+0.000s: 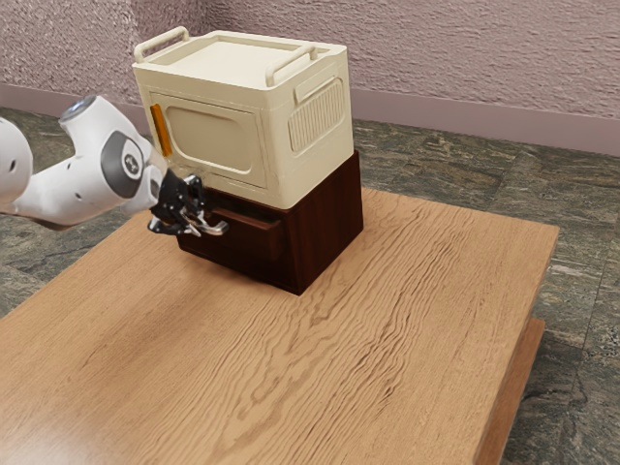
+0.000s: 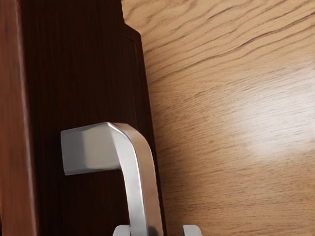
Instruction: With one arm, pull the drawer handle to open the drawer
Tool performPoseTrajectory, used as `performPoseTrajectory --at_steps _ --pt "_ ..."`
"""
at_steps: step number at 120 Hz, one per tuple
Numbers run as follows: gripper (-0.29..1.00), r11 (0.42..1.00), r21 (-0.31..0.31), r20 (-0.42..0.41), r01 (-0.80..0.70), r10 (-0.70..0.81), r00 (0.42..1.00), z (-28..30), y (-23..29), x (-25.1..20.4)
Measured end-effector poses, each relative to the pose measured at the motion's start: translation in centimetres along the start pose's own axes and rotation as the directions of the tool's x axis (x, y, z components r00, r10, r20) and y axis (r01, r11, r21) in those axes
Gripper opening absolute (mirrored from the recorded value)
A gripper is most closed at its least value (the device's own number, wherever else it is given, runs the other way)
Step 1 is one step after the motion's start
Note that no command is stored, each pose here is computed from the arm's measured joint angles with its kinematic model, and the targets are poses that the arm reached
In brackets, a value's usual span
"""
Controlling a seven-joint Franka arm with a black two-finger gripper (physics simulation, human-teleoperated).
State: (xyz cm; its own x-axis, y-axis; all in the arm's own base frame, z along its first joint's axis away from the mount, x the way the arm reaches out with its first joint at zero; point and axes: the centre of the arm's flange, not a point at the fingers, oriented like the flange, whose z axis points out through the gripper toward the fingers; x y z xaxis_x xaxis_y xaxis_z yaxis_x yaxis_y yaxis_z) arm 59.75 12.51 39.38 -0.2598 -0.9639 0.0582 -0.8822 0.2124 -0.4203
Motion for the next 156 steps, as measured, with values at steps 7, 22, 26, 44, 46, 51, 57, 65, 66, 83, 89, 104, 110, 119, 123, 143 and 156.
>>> performPoseTrajectory --at_steps 7,22,26,44,46,51,57,65,66,83,89,104,110,119,123,143,156 --pt "0.03 1.000 0.003 -0.007 -0.003 0.003 1.000 -1.0 1.0 0.4" --pt "0.01 1.000 -0.006 -0.021 -0.010 0.010 1.000 -1.6 2.9 0.9" --pt "0.01 1.000 -0.008 -0.022 -0.012 0.012 1.000 -1.6 3.1 0.9" --pt "0.02 1.000 -0.015 -0.030 -0.017 0.017 0.999 -2.0 4.6 1.1" --pt "0.02 1.000 -0.016 -0.032 -0.017 0.016 0.999 -2.0 4.8 1.1" --pt "0.03 1.000 -0.019 -0.034 -0.016 0.015 0.999 -2.1 5.3 1.0" --pt "0.03 1.000 -0.021 -0.036 -0.015 0.014 0.999 -2.2 5.8 1.0" --pt "0.04 1.000 -0.022 -0.040 -0.014 0.013 0.999 -2.5 6.5 1.1" --pt "0.04 1.000 -0.021 -0.040 -0.014 0.013 0.999 -2.6 6.6 1.1" --pt "0.03 1.000 -0.011 -0.047 -0.009 0.008 0.999 -4.0 8.4 1.4" --pt "0.04 1.000 -0.015 -0.048 -0.003 0.002 0.999 -4.0 9.0 1.2" --pt "0.04 1.000 -0.021 -0.049 0.006 -0.007 0.999 -4.1 10.0 0.9" --pt "0.04 1.000 -0.020 -0.052 0.007 -0.008 0.999 -4.3 10.4 1.0" --pt "0.05 1.000 -0.019 -0.053 0.010 -0.011 0.999 -4.5 10.8 1.0" --pt "0.05 1.000 -0.019 -0.053 0.011 -0.012 0.999 -4.5 10.9 0.9" --pt "0.09 1.000 -0.017 -0.054 0.010 -0.011 0.999 -4.7 11.2 0.8" --pt "0.18 1.000 -0.015 -0.051 0.017 -0.018 0.999 -4.9 11.4 0.5"
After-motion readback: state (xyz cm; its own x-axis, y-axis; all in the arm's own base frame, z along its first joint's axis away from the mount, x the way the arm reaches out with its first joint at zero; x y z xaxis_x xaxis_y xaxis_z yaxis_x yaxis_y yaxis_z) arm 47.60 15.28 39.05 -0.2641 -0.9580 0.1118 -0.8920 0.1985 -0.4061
